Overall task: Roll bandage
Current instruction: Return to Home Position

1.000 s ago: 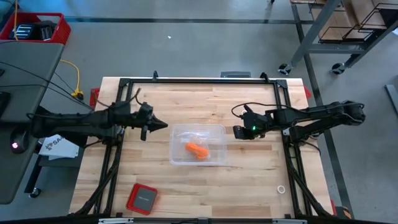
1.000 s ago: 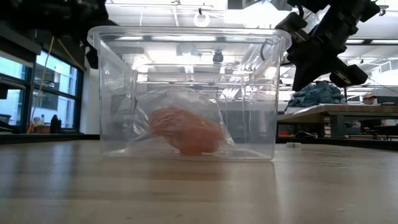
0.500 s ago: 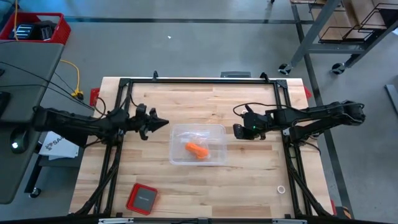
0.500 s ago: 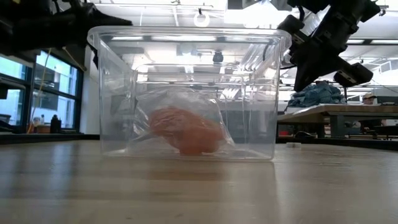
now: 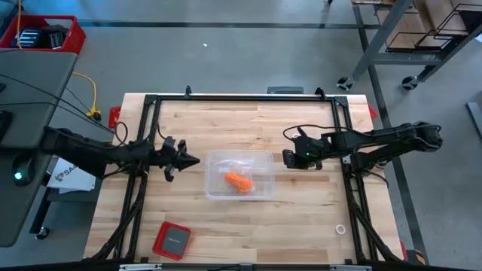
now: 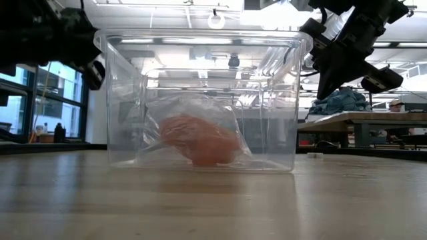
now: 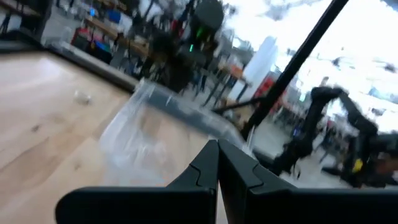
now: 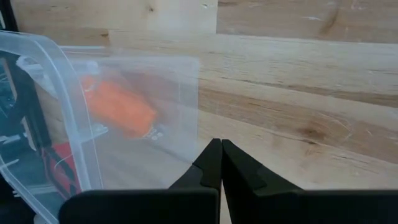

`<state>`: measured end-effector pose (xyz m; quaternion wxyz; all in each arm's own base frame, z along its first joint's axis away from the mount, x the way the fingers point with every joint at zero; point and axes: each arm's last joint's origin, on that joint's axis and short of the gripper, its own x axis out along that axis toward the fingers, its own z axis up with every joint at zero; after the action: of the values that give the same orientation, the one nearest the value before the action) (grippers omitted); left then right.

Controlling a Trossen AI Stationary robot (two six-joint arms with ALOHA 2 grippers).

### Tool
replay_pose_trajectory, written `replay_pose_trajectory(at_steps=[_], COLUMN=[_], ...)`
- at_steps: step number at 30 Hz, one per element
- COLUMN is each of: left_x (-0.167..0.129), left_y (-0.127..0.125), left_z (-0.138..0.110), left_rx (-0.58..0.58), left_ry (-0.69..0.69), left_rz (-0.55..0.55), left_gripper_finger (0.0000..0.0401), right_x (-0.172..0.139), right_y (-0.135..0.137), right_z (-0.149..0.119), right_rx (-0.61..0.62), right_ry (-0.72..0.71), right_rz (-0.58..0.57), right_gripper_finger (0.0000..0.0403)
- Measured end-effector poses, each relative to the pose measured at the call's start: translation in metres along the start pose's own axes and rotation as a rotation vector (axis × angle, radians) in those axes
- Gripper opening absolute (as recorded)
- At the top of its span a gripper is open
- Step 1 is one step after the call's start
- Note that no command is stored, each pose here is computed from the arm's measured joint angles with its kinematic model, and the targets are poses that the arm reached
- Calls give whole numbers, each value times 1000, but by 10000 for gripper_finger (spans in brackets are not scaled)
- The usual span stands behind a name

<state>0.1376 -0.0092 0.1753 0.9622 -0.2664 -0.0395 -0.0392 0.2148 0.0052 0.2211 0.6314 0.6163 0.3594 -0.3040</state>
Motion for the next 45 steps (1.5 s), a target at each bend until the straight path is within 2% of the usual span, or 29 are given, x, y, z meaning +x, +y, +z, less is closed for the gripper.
replay_pose_trajectory(at_steps=[4, 9, 14, 18, 20, 24, 28, 33, 39, 45], left_x=[-2, -3, -5, -4, -4, -6, -8, -10, -12, -17], left_y=[10, 17, 21, 18, 17, 23, 27, 30, 29, 23], left_z=[-3, -2, -11, -9, -9, -16, -23, -27, -28, -20], left_rx=[13, 11, 7, 1, 34, 183, 187, 143, 143, 156], left_ry=[86, 120, 236, 221, 218, 277, 358, 407, 414, 343], left_rz=[8, 16, 27, -25, -32, 38, 77, 107, 107, 67], left_gripper_finger=[0, 0, 0, 0, 0, 1, 1, 1, 1, 1], right_x=[0, 0, 0, 0, 0, 0, 0, 0, 0, -1], right_y=[0, 0, 0, 0, 0, 0, 0, 2, 7, 15], right_z=[0, 0, 0, 1, 1, 1, 1, -1, 1, 0], right_rx=[0, -10, -57, -71, -73, -79, -98, -182, -346, -403], right_ry=[0, 0, -10, -26, -34, -42, -40, -53, -153, -167], right_rz=[1, 0, -1, -2, -3, -3, -1, 9, 45, 123], right_gripper_finger=[0, 0, 0, 0, 0, 0, 0, 0, 0, 0])
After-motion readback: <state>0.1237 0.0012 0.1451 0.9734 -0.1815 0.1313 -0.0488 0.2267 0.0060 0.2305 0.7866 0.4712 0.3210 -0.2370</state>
